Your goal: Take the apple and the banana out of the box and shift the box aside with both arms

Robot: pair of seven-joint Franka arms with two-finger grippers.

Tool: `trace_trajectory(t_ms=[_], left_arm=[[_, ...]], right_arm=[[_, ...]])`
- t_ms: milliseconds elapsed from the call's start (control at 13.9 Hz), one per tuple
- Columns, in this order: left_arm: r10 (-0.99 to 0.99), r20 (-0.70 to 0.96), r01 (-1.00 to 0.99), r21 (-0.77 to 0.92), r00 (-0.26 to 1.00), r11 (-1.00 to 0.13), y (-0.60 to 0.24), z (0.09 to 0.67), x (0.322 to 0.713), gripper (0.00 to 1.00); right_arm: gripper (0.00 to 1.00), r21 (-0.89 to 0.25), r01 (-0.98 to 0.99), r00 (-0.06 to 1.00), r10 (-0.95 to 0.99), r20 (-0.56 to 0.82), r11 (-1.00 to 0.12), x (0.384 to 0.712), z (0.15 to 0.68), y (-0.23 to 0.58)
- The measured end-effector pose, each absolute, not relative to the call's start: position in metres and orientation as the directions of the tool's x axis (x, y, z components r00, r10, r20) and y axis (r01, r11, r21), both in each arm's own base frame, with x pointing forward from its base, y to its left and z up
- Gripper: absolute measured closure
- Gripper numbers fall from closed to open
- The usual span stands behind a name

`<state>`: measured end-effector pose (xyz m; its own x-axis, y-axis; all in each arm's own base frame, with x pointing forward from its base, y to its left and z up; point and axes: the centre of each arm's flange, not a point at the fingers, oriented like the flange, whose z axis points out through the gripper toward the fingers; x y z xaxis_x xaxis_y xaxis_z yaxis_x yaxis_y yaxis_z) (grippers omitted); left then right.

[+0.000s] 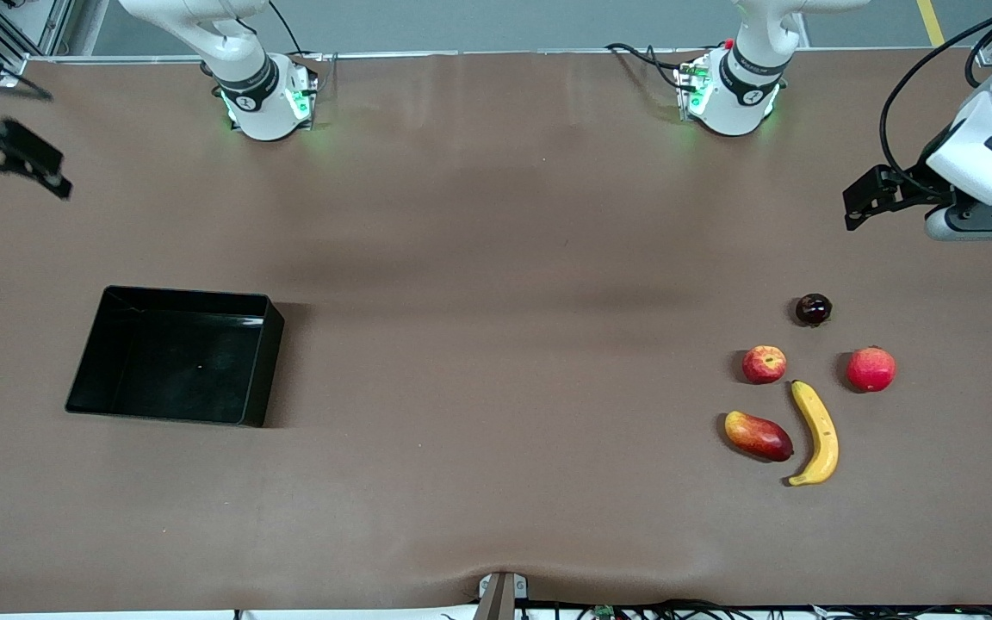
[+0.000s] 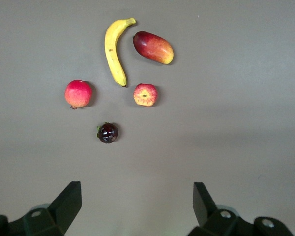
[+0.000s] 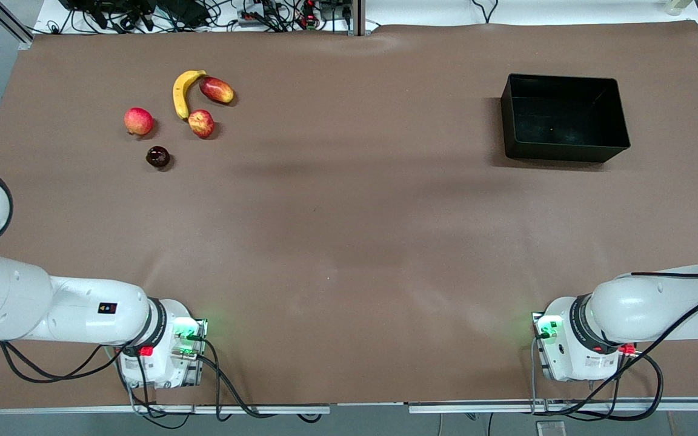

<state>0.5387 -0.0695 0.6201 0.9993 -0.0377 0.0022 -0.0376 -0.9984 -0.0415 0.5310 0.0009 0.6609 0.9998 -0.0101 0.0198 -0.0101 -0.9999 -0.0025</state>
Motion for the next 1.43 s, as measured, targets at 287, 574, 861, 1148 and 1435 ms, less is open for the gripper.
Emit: trace_trajectory(t_ms=[287, 574, 861, 1148, 1435], left_arm=[[-0.034, 0.011, -0.033, -0.041, 0.999, -0.999, -0.067, 0.624, 0.539, 0.00], [-0.025, 0.013, -0.024, -0.040, 1.000, -0.999, -0.062, 0.624, 0.541, 0.00], [-0.027, 0.012, -0.026, -0.040, 1.000, -0.999, -0.064, 0.625, 0.542, 0.00], [-0.035, 0.012, -0.034, -0.040, 0.999, -0.999, -0.068, 0.626, 0.541, 0.00], [-0.035, 0.005, -0.035, -0.041, 0.999, -0.999, -0.068, 0.625, 0.540, 0.00]], right_arm=[[0.00, -0.003, 0.003, 1.000, 0.003, 0.005, -1.000, 0.534, 0.637, -0.019], [0.00, -0.003, 0.017, 1.000, 0.016, 0.010, -1.000, 0.529, 0.641, -0.016], [0.00, -0.003, 0.018, 1.000, 0.018, 0.010, -1.000, 0.529, 0.641, -0.016], [0.00, -0.002, 0.010, 1.000, 0.010, 0.011, -1.000, 0.529, 0.642, -0.022], [0.00, 0.000, 0.009, 1.000, 0.009, 0.021, -1.000, 0.528, 0.646, -0.039]])
